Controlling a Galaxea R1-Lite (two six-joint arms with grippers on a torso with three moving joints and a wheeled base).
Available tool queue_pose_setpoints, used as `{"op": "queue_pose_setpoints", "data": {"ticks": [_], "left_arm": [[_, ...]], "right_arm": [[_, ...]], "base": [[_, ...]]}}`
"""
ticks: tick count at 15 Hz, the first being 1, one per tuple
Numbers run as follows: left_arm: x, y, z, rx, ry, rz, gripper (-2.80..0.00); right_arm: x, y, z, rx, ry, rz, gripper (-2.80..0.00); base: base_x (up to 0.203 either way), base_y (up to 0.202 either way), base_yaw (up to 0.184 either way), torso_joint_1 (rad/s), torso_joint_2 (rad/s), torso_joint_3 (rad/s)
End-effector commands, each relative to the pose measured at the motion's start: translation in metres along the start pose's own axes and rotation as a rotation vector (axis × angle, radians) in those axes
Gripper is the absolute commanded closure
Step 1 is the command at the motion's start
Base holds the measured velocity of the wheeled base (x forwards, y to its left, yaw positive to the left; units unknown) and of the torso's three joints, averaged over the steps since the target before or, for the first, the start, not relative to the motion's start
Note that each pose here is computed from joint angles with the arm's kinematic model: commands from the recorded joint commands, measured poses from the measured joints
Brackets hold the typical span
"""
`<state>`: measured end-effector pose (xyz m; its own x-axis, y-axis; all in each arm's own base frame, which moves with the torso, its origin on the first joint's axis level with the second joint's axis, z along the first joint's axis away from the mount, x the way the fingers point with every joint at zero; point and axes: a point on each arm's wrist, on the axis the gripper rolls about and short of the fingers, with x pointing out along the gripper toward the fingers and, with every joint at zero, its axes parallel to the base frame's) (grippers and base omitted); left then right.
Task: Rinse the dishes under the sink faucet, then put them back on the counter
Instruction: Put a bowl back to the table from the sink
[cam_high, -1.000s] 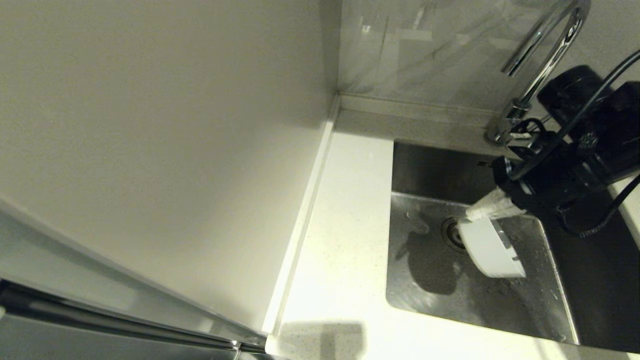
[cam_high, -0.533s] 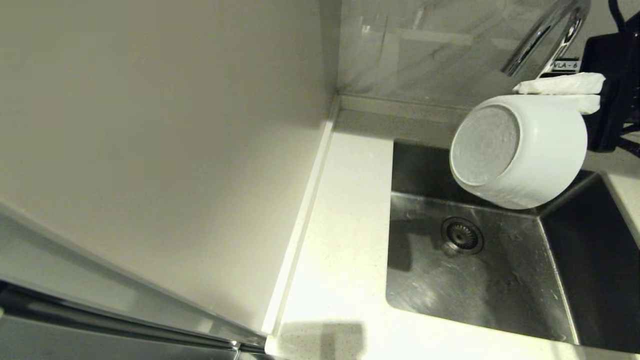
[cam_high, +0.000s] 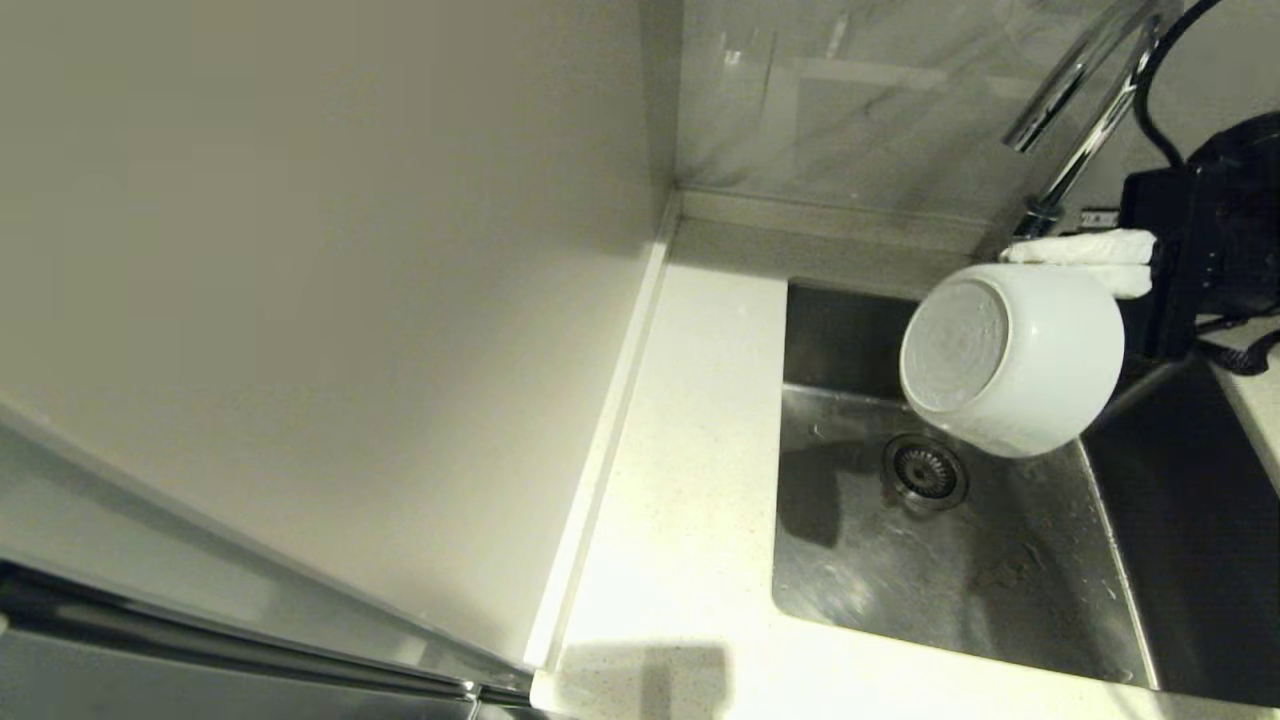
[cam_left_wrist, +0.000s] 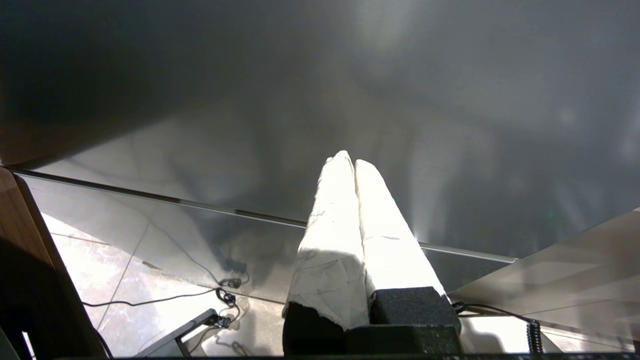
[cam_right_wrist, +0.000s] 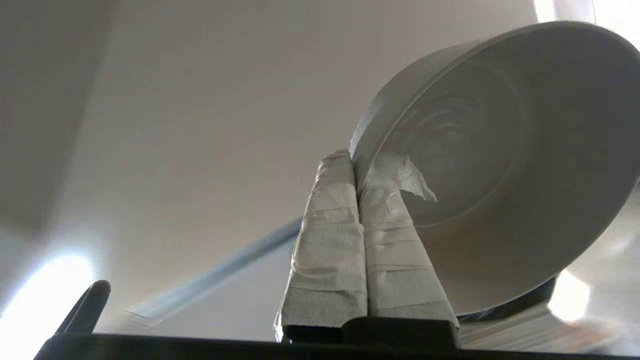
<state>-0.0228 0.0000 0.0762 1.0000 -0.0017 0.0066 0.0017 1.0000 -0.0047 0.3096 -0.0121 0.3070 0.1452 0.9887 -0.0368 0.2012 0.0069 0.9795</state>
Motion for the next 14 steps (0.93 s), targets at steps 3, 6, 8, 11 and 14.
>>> {"op": "queue_pose_setpoints", "data": {"ticks": [3, 6, 8, 11, 14], "left_arm": [[0.0, 0.0, -0.001, 0.0, 0.003, 0.0, 0.0], [0.0, 0.0, -0.001, 0.0, 0.002, 0.0, 0.0], [0.0, 0.0, -0.001, 0.0, 0.002, 0.0, 0.0], [0.0, 0.0, -0.001, 0.0, 0.003, 0.0, 0.0], [0.0, 0.0, -0.001, 0.0, 0.002, 0.001, 0.0]], "right_arm": [[-0.04, 0.067, -0.034, -0.331, -0.136, 0.026, 0.0], [-0.084, 0.075, -0.049, -0.404, -0.304, 0.023, 0.0], [-0.087, 0.06, -0.046, -0.334, -0.306, 0.033, 0.0], [-0.073, 0.035, -0.047, -0.212, -0.408, -0.011, 0.0], [-0.094, 0.016, -0.058, -0.273, -0.71, -0.172, 0.0]], "base": [[0.0, 0.0, 0.0, 0.0, 0.0, 0.0], [0.0, 0.0, 0.0, 0.0, 0.0, 0.0], [0.0, 0.0, 0.0, 0.0, 0.0, 0.0], [0.0, 0.0, 0.0, 0.0, 0.0, 0.0], [0.0, 0.0, 0.0, 0.0, 0.0, 0.0]]}}
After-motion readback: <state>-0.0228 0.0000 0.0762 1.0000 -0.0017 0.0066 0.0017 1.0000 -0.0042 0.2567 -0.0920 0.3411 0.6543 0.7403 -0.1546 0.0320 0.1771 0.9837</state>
